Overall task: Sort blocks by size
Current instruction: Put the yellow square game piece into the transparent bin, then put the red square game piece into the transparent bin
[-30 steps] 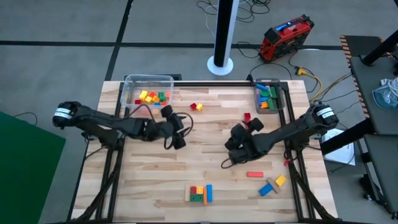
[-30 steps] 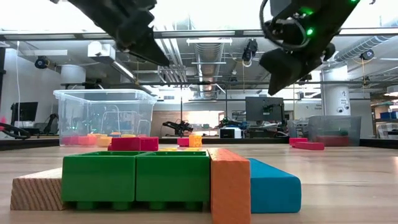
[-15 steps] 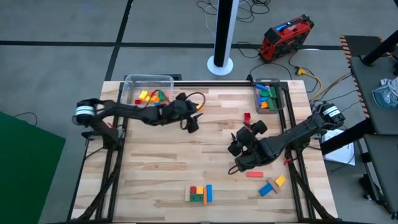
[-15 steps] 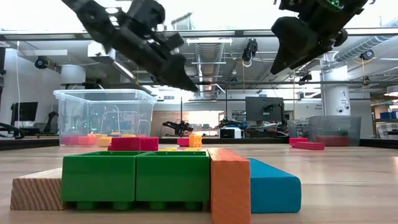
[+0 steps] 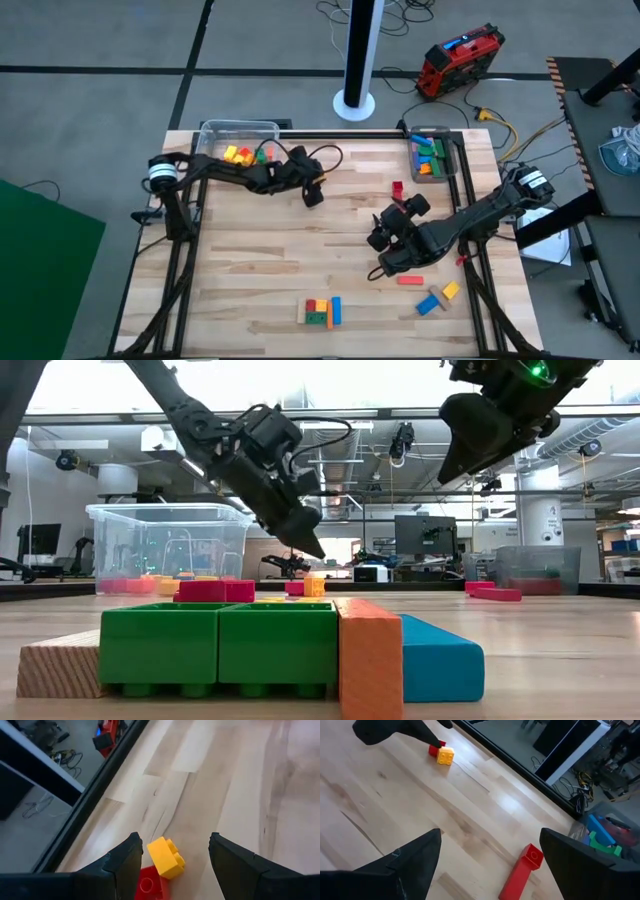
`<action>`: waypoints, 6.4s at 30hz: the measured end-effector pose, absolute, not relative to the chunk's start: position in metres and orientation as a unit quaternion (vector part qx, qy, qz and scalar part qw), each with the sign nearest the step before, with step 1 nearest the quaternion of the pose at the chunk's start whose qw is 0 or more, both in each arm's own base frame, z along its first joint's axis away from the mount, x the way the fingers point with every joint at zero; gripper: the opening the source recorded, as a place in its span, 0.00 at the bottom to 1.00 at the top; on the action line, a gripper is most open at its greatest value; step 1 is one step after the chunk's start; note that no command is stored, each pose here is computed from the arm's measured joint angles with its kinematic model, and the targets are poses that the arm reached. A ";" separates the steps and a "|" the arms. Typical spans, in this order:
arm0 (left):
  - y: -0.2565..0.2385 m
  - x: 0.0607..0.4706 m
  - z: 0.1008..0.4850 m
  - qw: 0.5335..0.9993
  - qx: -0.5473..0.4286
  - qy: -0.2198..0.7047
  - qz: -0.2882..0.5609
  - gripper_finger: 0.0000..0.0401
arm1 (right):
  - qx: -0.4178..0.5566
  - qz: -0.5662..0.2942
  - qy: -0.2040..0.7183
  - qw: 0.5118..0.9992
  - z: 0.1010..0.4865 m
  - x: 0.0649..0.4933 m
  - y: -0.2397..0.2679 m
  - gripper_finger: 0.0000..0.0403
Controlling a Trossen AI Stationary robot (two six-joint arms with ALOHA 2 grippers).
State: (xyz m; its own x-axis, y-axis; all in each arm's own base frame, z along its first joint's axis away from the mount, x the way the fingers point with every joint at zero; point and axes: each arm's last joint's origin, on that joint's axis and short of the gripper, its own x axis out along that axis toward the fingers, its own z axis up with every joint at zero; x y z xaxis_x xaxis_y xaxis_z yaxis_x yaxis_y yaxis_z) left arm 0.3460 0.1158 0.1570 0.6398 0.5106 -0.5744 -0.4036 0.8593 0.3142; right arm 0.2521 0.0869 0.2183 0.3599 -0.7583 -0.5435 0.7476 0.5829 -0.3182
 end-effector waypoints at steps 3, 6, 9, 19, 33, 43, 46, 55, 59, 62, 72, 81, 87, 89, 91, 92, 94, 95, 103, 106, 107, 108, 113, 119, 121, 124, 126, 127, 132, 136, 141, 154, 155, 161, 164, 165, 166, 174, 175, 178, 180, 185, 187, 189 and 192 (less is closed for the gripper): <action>0.115 0.347 0.152 0.904 0.095 0.351 0.226 0.51 | -0.011 -0.457 0.336 0.823 0.217 0.251 0.086 0.83; 0.116 0.348 0.147 0.903 0.093 0.356 0.220 0.51 | -0.011 -0.459 0.337 0.822 0.215 0.250 0.086 0.84; 0.119 0.348 0.140 0.900 0.089 0.363 0.222 0.51 | -0.011 -0.461 0.337 0.821 0.212 0.248 0.085 0.83; 0.132 0.361 0.128 0.897 0.068 0.364 0.242 0.51 | -0.009 -0.470 0.339 0.815 0.206 0.246 0.081 0.81; 0.139 0.367 0.113 0.869 0.068 0.416 0.258 0.46 | -0.009 -0.470 0.339 0.815 0.206 0.246 0.081 0.81; 0.137 0.368 0.114 0.876 0.060 0.415 0.239 0.21 | -0.007 -0.469 0.337 0.816 0.206 0.247 0.081 0.79; 0.136 0.368 0.114 0.877 0.057 0.414 0.239 0.17 | -0.006 -0.469 0.337 0.817 0.206 0.247 0.081 0.81; 0.114 0.370 0.159 0.903 0.061 0.359 0.230 0.20 | -0.002 -0.468 0.334 0.818 0.206 0.248 0.082 0.80; 0.103 0.358 0.199 0.913 0.056 0.332 0.229 0.19 | 0.007 -0.471 0.330 0.818 0.206 0.248 0.082 0.78; 0.101 0.336 0.227 0.906 0.049 0.335 0.256 0.19 | 0.014 -0.471 0.328 0.819 0.206 0.248 0.082 0.76; 0.103 0.223 0.262 0.796 -0.005 0.329 0.508 0.21 | 0.023 -0.462 0.320 0.827 0.206 0.252 0.084 0.77; 0.093 0.176 0.257 0.784 -0.062 0.283 0.549 0.35 | 0.012 -0.442 0.320 0.838 0.206 0.258 0.086 0.81; 0.088 0.173 0.270 0.795 -0.083 0.247 0.548 0.42 | 0.019 -0.437 0.330 0.837 0.206 0.258 0.087 0.80; 0.085 0.175 0.272 0.805 -0.089 0.245 0.533 0.43 | 0.023 -0.437 0.328 0.837 0.206 0.258 0.087 0.79; 0.080 0.179 0.270 0.816 -0.090 0.253 0.512 0.44 | 0.026 -0.438 0.326 0.837 0.206 0.258 0.087 0.78; 0.076 0.182 0.268 0.820 -0.089 0.256 0.504 0.44 | 0.028 -0.438 0.326 0.837 0.206 0.258 0.087 0.78; 0.069 0.187 0.265 0.828 -0.085 0.265 0.487 0.43 | 0.030 -0.440 0.325 0.837 0.206 0.259 0.086 0.76; 0.065 0.190 0.262 0.832 -0.083 0.269 0.478 0.43 | 0.033 -0.441 0.325 0.836 0.206 0.259 0.085 0.76; 0.025 0.206 0.252 0.861 -0.053 0.280 0.421 0.43 | 0.071 -0.454 0.343 0.819 0.205 0.269 0.063 0.73; 0.010 0.208 0.252 0.870 -0.036 0.274 0.407 0.43 | 0.080 -0.459 0.354 0.811 0.206 0.273 0.053 0.72; 0.005 0.208 0.252 0.875 -0.033 0.274 0.398 0.43 | 0.082 -0.455 0.359 0.811 0.207 0.275 0.050 0.72; 0.001 0.208 0.252 0.879 -0.031 0.274 0.390 0.43 | 0.082 -0.452 0.360 0.812 0.209 0.278 0.047 0.72; -0.019 0.207 0.252 0.896 -0.025 0.271 0.351 0.43 | 0.059 -0.425 0.358 0.829 0.220 0.294 0.034 0.71; -0.034 0.205 0.252 0.908 -0.023 0.269 0.321 0.43 | 0.039 -0.390 0.339 0.855 0.236 0.315 0.007 0.73; -0.038 0.205 0.252 0.911 -0.024 0.268 0.314 0.43 | 0.047 -0.383 0.324 0.864 0.241 0.322 -0.005 0.72; -0.043 0.204 0.252 0.915 -0.022 0.268 0.301 0.43 | 0.065 -0.381 0.295 0.874 0.246 0.332 -0.027 0.71; -0.047 0.202 0.252 0.917 -0.019 0.270 0.293 0.43 | 0.069 -0.391 0.277 0.875 0.247 0.338 -0.041 0.70; -0.049 0.201 0.252 0.918 -0.019 0.271 0.290 0.43 | 0.070 -0.397 0.267 0.875 0.247 0.341 -0.047 0.70; -0.054 0.194 0.252 0.917 -0.022 0.277 0.284 0.43 | 0.098 -0.402 0.253 0.875 0.240 0.365 -0.073 0.73; -0.055 0.189 0.254 0.911 -0.011 0.283 0.299 0.43 | 0.102 -0.390 0.265 0.876 0.233 0.389 -0.087 0.78; -0.054 0.181 0.255 0.901 -0.006 0.295 0.318 0.43 | 0.095 -0.386 0.307 0.865 0.221 0.419 -0.102 0.84; -0.051 0.166 0.251 0.883 -0.009 0.318 0.344 0.43 | 0.106 -0.411 0.378 0.823 0.184 0.470 -0.129 0.89; -0.051 0.165 0.251 0.883 -0.008 0.319 0.345 0.43 | 0.106 -0.410 0.384 0.820 0.180 0.473 -0.129 0.89; -0.051 0.164 0.251 0.882 -0.005 0.321 0.346 0.43 | 0.119 -0.394 0.396 0.821 0.163 0.486 -0.135 0.89; -0.051 0.164 0.251 0.882 -0.003 0.319 0.348 0.43 | 0.134 -0.393 0.403 0.816 0.156 0.488 -0.142 0.89; -0.051 0.164 0.251 0.882 -0.003 0.319 0.348 0.43 | 0.140 -0.390 0.404 0.816 0.153 0.489 -0.145 0.89; -0.051 0.164 0.251 0.882 -0.003 0.319 0.348 0.43 | 0.145 -0.388 0.406 0.815 0.150 0.489 -0.147 0.89; -0.051 0.164 0.251 0.881 -0.002 0.319 0.349 0.43 | 0.161 -0.383 0.426 0.804 0.136 0.488 -0.148 0.89; -0.051 0.164 0.251 0.881 -0.001 0.318 0.350 0.43 | 0.165 -0.379 0.429 0.803 0.134 0.488 -0.147 0.89; -0.050 0.164 0.252 0.881 0.001 0.316 0.352 0.43 | 0.171 -0.377 0.433 0.801 0.131 0.487 -0.146 0.89; -0.050 0.164 0.252 0.881 0.003 0.314 0.354 0.43 | 0.171 -0.378 0.434 0.800 0.129 0.486 -0.146 0.89; -0.050 0.164 0.252 0.881 0.004 0.311 0.356 0.43 | 0.171 -0.379 0.428 0.803 0.129 0.486 -0.147 0.86; -0.050 0.164 0.252 0.881 0.003 0.311 0.356 0.43 | 0.172 -0.378 0.420 0.807 0.129 0.488 -0.147 0.83; -0.050 0.164 0.252 0.881 0.003 0.311 0.356 0.43 | 0.173 -0.377 0.413 0.810 0.129 0.489 -0.148 0.79; -0.050 0.164 0.252 0.881 0.003 0.311 0.356 0.43 | 0.174 -0.378 0.410 0.812 0.129 0.489 -0.148 0.73</action>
